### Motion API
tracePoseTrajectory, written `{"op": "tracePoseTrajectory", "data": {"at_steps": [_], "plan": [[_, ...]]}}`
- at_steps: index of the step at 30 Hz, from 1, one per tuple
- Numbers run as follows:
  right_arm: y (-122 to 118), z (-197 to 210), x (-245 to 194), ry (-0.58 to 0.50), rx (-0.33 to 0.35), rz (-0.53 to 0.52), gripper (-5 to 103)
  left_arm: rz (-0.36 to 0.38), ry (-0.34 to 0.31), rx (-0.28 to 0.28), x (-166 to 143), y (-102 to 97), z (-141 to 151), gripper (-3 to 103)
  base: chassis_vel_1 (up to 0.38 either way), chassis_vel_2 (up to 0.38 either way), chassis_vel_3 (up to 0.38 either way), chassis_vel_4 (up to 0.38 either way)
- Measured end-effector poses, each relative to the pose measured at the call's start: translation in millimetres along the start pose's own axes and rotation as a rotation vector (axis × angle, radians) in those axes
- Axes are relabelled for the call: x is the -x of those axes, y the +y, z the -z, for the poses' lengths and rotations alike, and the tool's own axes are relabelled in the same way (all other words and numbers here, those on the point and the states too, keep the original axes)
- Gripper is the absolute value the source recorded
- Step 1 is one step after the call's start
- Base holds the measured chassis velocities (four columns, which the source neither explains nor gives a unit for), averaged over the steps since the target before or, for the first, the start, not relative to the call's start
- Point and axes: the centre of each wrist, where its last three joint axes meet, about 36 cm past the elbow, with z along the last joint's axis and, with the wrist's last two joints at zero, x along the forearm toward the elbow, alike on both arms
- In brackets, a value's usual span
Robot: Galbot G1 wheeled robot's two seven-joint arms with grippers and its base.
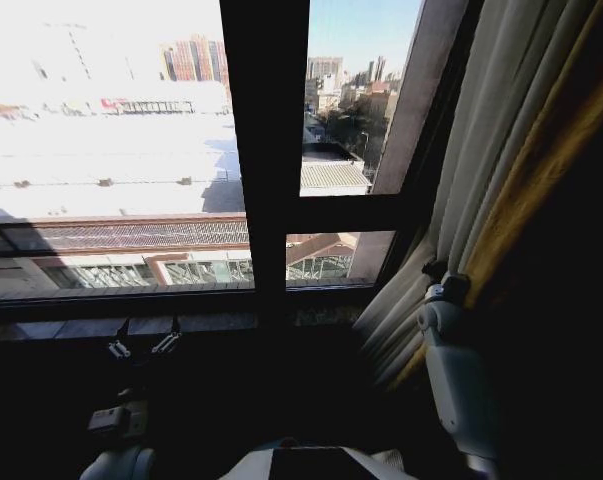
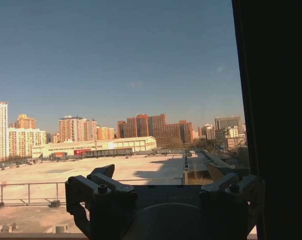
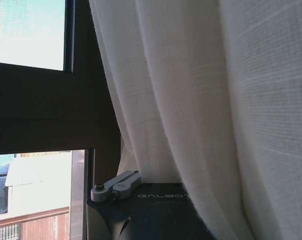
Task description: Open the curtains by pulling them apart, changing their state from closed to fully open.
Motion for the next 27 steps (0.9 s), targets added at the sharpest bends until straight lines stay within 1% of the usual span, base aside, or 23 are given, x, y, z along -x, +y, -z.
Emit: {"op": "tracePoseTrajectory", "data": {"at_steps": [1,2,3,4,5,8,9,10,12,13,15,16,17,18,19,20,21,25,26,27], "plan": [[2,1,-7,-0.001,-0.014,0.025,-1,0.001,-0.002,-0.002,0,-0.3,1,100,0.0,0.0,0.0,0.0],[5,2,-15,-0.001,-0.024,0.058,4,0.002,-0.006,-0.003,1,-0.7,1,100,0.0,0.0,0.0,0.0],[5,2,-15,-0.001,-0.024,0.058,4,0.002,-0.006,-0.003,1,-0.7,1,100,0.0,0.0,0.0,0.0],[9,3,-23,-0.004,-0.029,0.086,4,0.002,-0.007,-0.003,1,-0.8,2,100,0.0,0.0,0.0,0.0],[15,6,-37,-0.012,-0.033,0.132,15,0.001,-0.009,-0.003,1,-1.0,3,100,0.0,0.0,0.0,0.0],[18,8,-44,-0.014,-0.034,0.155,15,0.001,-0.01,-0.003,2,-1.1,4,100,0.0,0.0,0.0,0.0],[22,10,-52,-0.015,-0.036,0.181,20,0.0,-0.011,-0.003,2,-1.3,4,100,0.0,0.0,0.0,0.0],[35,7,-88,0.01,-0.036,0.273,36,0.0,-0.011,-0.004,3,-1.7,6,100,0.0,0.0,0.0,0.0],[42,2,-111,0.037,-0.025,0.322,47,0.0,-0.011,-0.004,3,-1.7,6,100,0.0,0.0,0.0,0.0],[42,2,-111,0.037,-0.025,0.322,47,0.0,-0.011,-0.004,3,-1.7,6,100,0.0,0.0,0.0,0.0],[49,-3,-131,0.054,-0.025,0.36,58,0.0,-0.01,-0.003,3,-1.4,6,100,0.0,0.0,0.0,0.0],[49,-3,-131,0.054,-0.025,0.36,58,0.0,-0.01,-0.003,3,-1.4,6,100,0.0,0.0,0.0,0.0],[52,-4,-135,0.053,-0.025,0.369,63,0.0,-0.01,-0.002,3,-1.0,6,100,0.0,0.0,0.0,0.0],[55,-3,-140,0.049,-0.026,0.379,69,0.0,-0.011,-0.001,3,-0.7,7,100,0.0,0.0,0.0,0.0],[56,-3,-142,0.043,-0.03,0.383,69,0.0,-0.012,0.0,3,-0.5,7,100,0.0,0.0,0.0,0.0],[58,-1,-145,0.031,-0.038,0.388,74,0.0,-0.014,0.001,3,-0.2,8,100,0.0,0.0,0.0,0.0],[58,-1,-145,0.031,-0.038,0.388,74,0.0,-0.014,0.001,3,-0.2,8,100,0.0,0.0,0.0,0.0],[61,3,-148,-0.015,-0.066,0.405,95,-0.001,-0.02,0.001,3,0.3,10,100,0.0,0.0,0.0,0.0],[61,3,-148,-0.015,-0.066,0.405,95,-0.001,-0.02,0.001,3,0.3,10,100,0.0,0.0,0.0,0.0],[62,4,-149,-0.021,-0.065,0.409,99,-0.001,-0.021,0.001,3,0.3,11,100,0.0,0.0,0.0,0.0]]}}
